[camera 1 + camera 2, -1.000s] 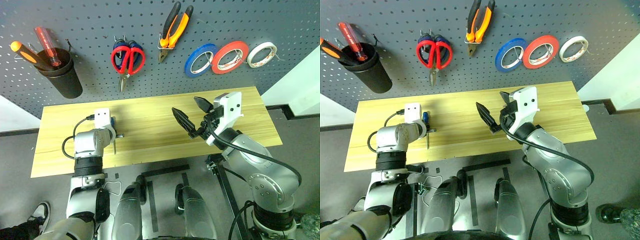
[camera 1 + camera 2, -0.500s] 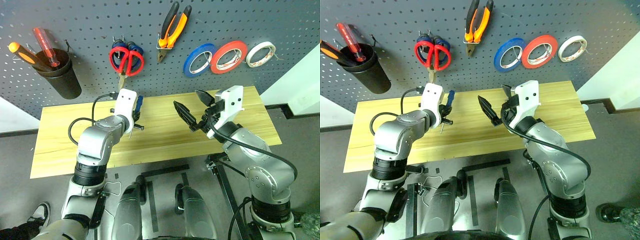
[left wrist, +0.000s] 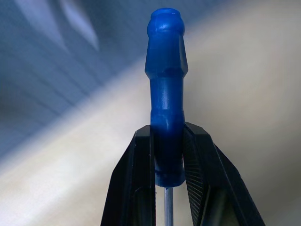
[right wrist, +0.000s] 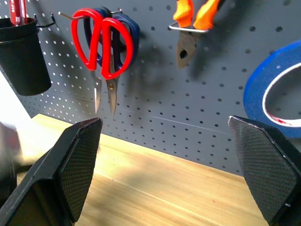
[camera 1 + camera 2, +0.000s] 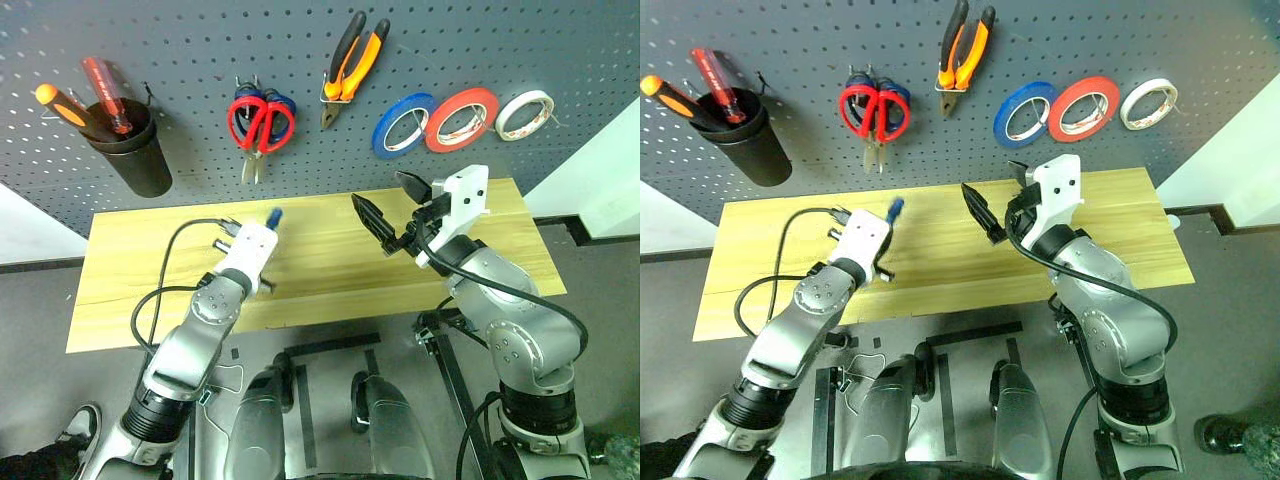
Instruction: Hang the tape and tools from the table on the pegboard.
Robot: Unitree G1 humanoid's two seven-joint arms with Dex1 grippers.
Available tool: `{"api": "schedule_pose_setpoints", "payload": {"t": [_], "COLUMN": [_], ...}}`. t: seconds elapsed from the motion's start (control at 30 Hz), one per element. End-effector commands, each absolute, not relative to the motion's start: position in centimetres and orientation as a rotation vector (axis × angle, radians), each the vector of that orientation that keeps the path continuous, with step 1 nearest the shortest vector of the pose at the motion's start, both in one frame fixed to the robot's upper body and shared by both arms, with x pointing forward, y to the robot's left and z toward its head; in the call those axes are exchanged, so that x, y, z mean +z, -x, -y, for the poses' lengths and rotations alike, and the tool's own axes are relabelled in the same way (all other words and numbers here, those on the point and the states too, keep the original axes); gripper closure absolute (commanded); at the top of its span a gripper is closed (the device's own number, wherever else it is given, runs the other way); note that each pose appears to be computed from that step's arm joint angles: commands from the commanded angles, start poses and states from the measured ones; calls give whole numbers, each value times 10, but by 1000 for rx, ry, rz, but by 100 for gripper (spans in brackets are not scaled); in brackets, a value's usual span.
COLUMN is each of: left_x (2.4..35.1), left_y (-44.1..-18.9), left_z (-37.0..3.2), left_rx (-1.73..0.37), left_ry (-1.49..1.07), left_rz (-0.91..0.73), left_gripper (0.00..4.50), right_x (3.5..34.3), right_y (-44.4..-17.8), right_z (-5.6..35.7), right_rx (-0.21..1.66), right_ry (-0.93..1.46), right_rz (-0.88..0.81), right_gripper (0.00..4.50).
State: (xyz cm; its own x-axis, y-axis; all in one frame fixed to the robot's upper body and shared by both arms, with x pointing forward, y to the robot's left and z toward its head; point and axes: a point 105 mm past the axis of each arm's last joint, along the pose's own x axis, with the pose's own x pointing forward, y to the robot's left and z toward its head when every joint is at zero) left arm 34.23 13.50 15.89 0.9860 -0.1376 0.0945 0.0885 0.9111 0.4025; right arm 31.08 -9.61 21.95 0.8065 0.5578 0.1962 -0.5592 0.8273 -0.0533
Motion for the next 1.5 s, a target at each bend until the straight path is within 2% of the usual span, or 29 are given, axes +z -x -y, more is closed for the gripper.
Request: {"api": "schedule_pose_setpoints", "payload": {"t": [0.03, 0.13, 0.2, 0.4, 0.63, 0.9, 1.13, 1.3, 1.5], "left_x": [232, 257, 263, 279, 307, 341, 346, 334, 323], "left_y": [-327, -314, -312, -309, -313, -321, -330, -343, -342], "left_z": [-142, -149, -154, -157, -168, -195, -211, -222, -217], "left_rx": [-11, 42, 72, 101, 167, 293, 358, 395, 395], "left_ry": [-375, -365, -355, -370, -402, -501, -523, -470, -452], "left_rz": [529, 706, 751, 839, 922, 1036, 1071, 1012, 997], "left_gripper": [404, 404, 404, 404, 404, 404, 404, 404, 404], "right_x": [230, 248, 259, 253, 254, 277, 286, 302, 310], "right_y": [-308, -294, -282, -255, -250, -237, -236, -230, -226], "right_z": [97, 88, 82, 79, 80, 73, 72, 75, 77], "right_rx": [603, 696, 772, 974, 1014, 1102, 1113, 1120, 1118], "right_ry": [6, -69, -119, -82, -87, -164, -166, -166, -153], "right_rz": [265, 348, 389, 333, 324, 412, 430, 464, 464], "right_gripper": [0, 0, 0, 0, 0, 0, 0, 0, 0]}}
